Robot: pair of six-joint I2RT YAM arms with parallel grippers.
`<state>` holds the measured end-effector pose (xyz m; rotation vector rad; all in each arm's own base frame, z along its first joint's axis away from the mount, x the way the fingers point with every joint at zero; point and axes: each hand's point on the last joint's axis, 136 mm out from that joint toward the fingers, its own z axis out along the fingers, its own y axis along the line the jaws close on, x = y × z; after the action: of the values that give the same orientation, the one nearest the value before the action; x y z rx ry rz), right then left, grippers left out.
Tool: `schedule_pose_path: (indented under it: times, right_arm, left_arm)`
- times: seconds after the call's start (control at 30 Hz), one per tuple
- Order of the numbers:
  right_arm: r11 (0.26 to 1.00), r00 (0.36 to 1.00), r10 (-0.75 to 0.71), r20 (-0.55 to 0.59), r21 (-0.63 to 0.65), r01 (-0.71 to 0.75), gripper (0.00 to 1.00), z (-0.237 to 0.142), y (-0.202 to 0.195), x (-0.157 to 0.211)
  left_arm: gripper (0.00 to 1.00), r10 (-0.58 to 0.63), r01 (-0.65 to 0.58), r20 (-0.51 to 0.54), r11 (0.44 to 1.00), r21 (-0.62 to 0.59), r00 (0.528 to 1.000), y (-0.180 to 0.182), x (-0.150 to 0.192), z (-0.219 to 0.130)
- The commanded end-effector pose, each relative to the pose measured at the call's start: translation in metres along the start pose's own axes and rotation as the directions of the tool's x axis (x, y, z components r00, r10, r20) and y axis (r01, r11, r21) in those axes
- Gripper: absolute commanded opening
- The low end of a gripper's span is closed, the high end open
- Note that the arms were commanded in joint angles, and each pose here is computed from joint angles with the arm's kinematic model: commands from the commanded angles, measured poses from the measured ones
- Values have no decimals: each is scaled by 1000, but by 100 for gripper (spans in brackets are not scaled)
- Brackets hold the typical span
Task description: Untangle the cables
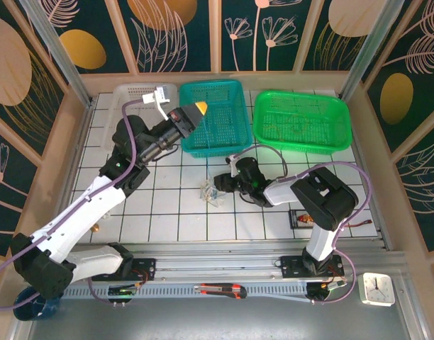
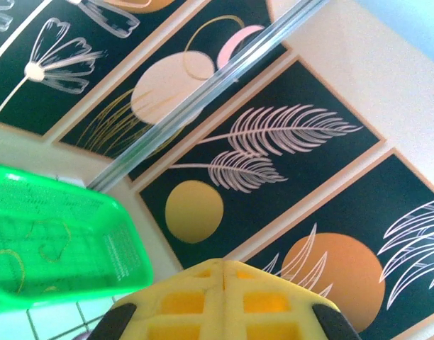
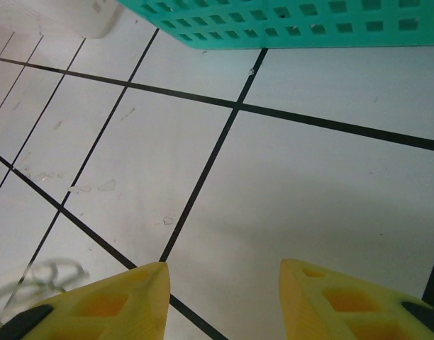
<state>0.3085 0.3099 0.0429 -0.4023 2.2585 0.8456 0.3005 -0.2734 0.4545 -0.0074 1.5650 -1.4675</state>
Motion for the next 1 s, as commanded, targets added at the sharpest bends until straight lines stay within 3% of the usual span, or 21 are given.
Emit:
schedule_pose_path:
  times: [0.0, 0.17, 0.37, 0.67, 0.97]
  right_arm:
    - [1000, 1000, 12, 28, -14, -11, 45, -7, 3, -4]
    - [999, 998, 23, 61, 23, -24, 45, -23, -8, -13]
    - [999, 992, 18, 126, 35, -22, 48, -60, -11, -40]
    - [983, 963, -102, 248, -125, 136, 54, -108, 60, -62]
    - [975, 935, -138, 326, -122, 186, 56, -85, 78, -69]
  left_arm:
    - [0, 68, -69, 19, 997, 38, 998, -27, -18, 3]
    - [0, 92, -92, 6, 995, 41, 996, -34, -23, 11]
    - [0, 57, -57, 4, 998, 22, 998, -15, -11, 10]
    - [0, 10, -10, -14, 1000, 8, 1000, 7, 6, 7]
    - [0, -25, 26, -17, 1000, 15, 1000, 13, 13, 5]
